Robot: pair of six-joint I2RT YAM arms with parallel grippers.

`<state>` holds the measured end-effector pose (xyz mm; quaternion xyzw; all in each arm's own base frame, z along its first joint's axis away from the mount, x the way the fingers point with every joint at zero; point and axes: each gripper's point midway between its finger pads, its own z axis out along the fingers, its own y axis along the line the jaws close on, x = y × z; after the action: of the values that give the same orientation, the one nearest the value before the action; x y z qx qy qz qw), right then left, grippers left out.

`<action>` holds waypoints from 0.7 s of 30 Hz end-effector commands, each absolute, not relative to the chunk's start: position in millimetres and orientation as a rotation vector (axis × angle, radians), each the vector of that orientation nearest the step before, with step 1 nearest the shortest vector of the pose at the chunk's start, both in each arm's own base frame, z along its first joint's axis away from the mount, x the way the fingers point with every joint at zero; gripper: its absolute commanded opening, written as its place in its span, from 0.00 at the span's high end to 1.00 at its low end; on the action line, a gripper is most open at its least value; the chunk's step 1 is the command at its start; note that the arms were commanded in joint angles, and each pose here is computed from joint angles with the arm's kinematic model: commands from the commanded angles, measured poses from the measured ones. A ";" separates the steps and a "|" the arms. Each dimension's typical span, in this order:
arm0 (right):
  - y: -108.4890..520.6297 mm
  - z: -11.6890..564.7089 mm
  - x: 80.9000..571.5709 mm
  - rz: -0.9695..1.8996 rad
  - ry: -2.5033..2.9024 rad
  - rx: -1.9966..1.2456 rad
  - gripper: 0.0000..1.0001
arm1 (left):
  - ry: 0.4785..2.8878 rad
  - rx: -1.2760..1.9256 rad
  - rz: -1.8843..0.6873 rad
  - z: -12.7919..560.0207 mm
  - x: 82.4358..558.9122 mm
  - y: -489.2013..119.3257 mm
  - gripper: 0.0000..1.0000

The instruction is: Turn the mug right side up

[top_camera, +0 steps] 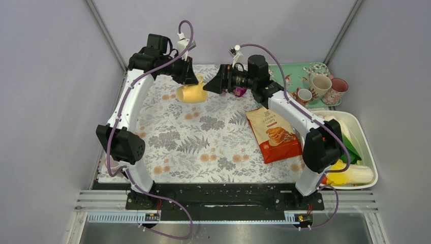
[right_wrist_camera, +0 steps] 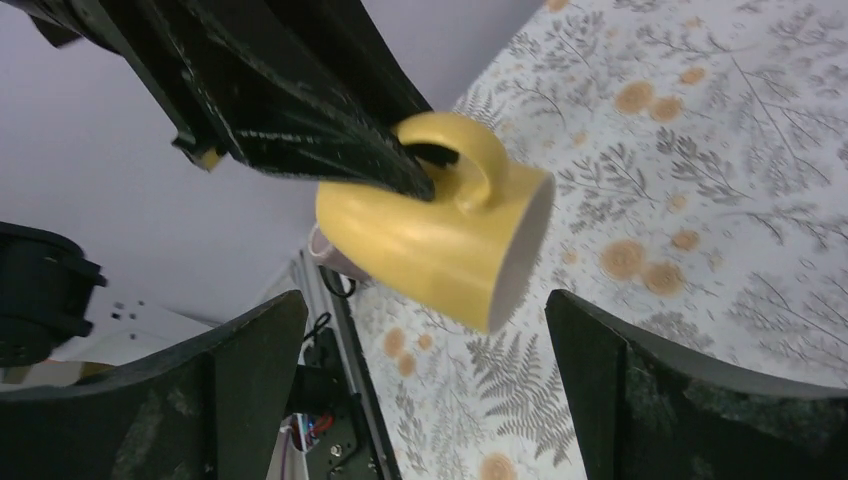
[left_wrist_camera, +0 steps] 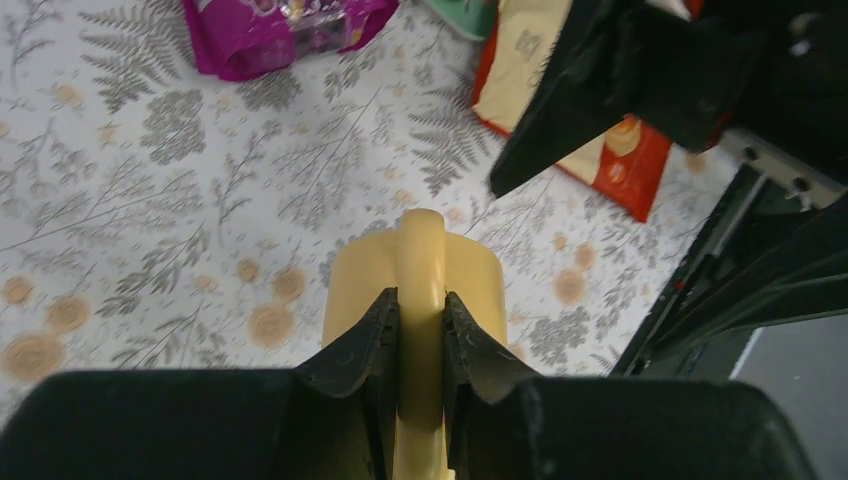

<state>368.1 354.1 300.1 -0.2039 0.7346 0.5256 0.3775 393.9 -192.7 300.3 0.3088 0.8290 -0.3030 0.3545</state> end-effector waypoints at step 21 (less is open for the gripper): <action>379.5 367.5 341.9 1.767 1.632 -0.703 1.00 | 1.894 0.721 -0.874 380.8 408.0 -221.2 0.74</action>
<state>354.1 379.5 337.4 -0.1930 0.6552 0.6820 0.2614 398.2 -220.8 353.7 0.2979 0.7772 -0.3821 0.4015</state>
